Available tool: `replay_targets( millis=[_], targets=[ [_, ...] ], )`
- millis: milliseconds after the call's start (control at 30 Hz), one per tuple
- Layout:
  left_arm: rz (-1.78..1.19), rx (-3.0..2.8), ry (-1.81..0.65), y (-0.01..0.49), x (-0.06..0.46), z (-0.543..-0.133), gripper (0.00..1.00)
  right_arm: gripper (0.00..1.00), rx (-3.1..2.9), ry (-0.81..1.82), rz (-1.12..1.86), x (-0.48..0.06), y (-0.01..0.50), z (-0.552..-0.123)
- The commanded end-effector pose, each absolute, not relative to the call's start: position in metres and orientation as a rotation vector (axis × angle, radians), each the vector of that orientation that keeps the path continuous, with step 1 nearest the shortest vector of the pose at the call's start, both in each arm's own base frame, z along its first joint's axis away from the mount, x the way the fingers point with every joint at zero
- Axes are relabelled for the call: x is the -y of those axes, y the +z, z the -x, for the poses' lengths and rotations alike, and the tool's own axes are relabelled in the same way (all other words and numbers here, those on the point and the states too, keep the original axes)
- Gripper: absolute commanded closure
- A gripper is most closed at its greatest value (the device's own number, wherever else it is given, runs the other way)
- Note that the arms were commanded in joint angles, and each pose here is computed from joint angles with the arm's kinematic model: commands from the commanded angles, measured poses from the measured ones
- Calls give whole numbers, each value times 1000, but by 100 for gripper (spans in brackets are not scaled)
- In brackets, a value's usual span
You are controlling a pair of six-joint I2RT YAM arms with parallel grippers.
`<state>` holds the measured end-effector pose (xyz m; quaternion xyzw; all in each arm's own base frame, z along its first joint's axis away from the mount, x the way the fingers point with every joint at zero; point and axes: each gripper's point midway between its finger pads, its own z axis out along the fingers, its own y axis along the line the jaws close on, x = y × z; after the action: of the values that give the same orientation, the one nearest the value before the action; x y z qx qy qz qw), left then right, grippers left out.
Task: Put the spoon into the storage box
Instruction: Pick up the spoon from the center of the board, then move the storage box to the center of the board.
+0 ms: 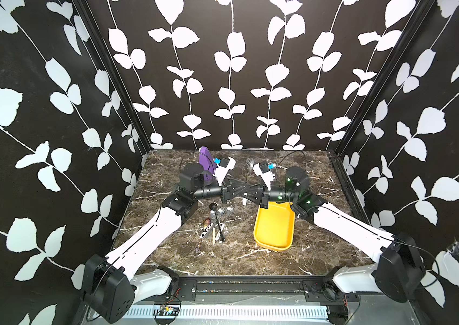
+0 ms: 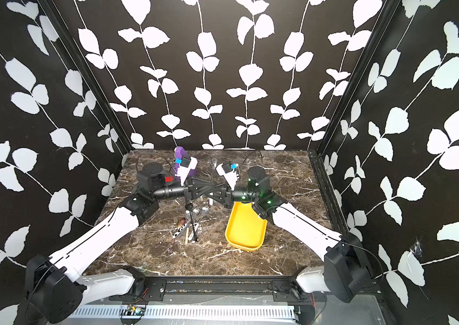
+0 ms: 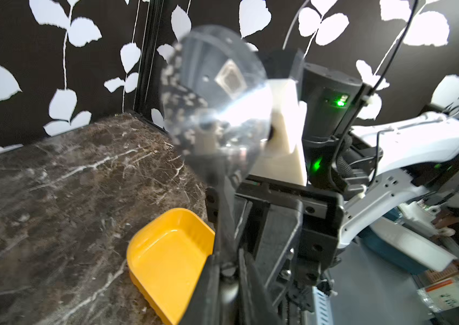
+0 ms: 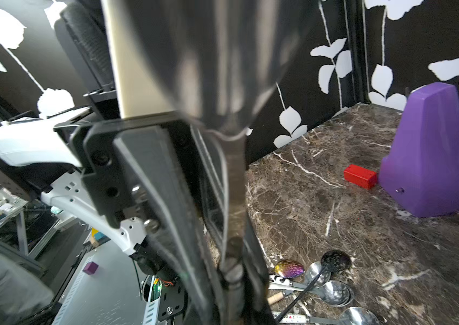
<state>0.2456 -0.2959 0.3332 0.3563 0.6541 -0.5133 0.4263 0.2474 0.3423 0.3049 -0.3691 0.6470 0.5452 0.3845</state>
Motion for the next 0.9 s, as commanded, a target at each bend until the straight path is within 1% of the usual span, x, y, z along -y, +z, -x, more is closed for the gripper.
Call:
replay_targets(
  millis=[0, 133, 167, 233, 300, 333, 400, 500, 600, 700, 867],
  targets=[
    [-870, -1649, -1238, 332, 292, -245, 53, 100, -1667, 1324, 879, -339, 311, -264],
    [-674, -1787, -999, 310, 265, -276, 27, 100, -1900, 1187, 697, -314, 271, -298],
    [-619, -1831, -925, 302, 256, -286, 24, 100, -1966, 1148, 626, -303, 261, -308],
    [-524, -1943, -776, 279, 234, -302, 23, 100, -2141, 1015, 462, -271, 231, -327],
    [-463, -2042, -679, 259, 219, -310, 23, 100, -2300, 838, 372, -242, 207, -331],
    [-455, -2073, -655, 253, 215, -311, 24, 100, -2385, 736, 362, -228, 194, -325],
    [-456, -2105, -630, 242, 212, -311, 24, 100, -2503, 618, 335, -209, 180, -314],
    [-437, -2131, -596, 233, 207, -312, 25, 100, -2657, 503, 212, -184, 160, -292],
    [-415, -2146, -571, 226, 202, -314, 25, 100, -2747, 516, 94, -182, 143, -274],
    [-409, -2158, -573, 221, 203, -314, 25, 100, -2848, 565, 35, -200, 120, -258],
    [-430, -2172, -603, 217, 208, -313, 26, 100, -2987, 515, 9, -224, 91, -251]
  ],
)
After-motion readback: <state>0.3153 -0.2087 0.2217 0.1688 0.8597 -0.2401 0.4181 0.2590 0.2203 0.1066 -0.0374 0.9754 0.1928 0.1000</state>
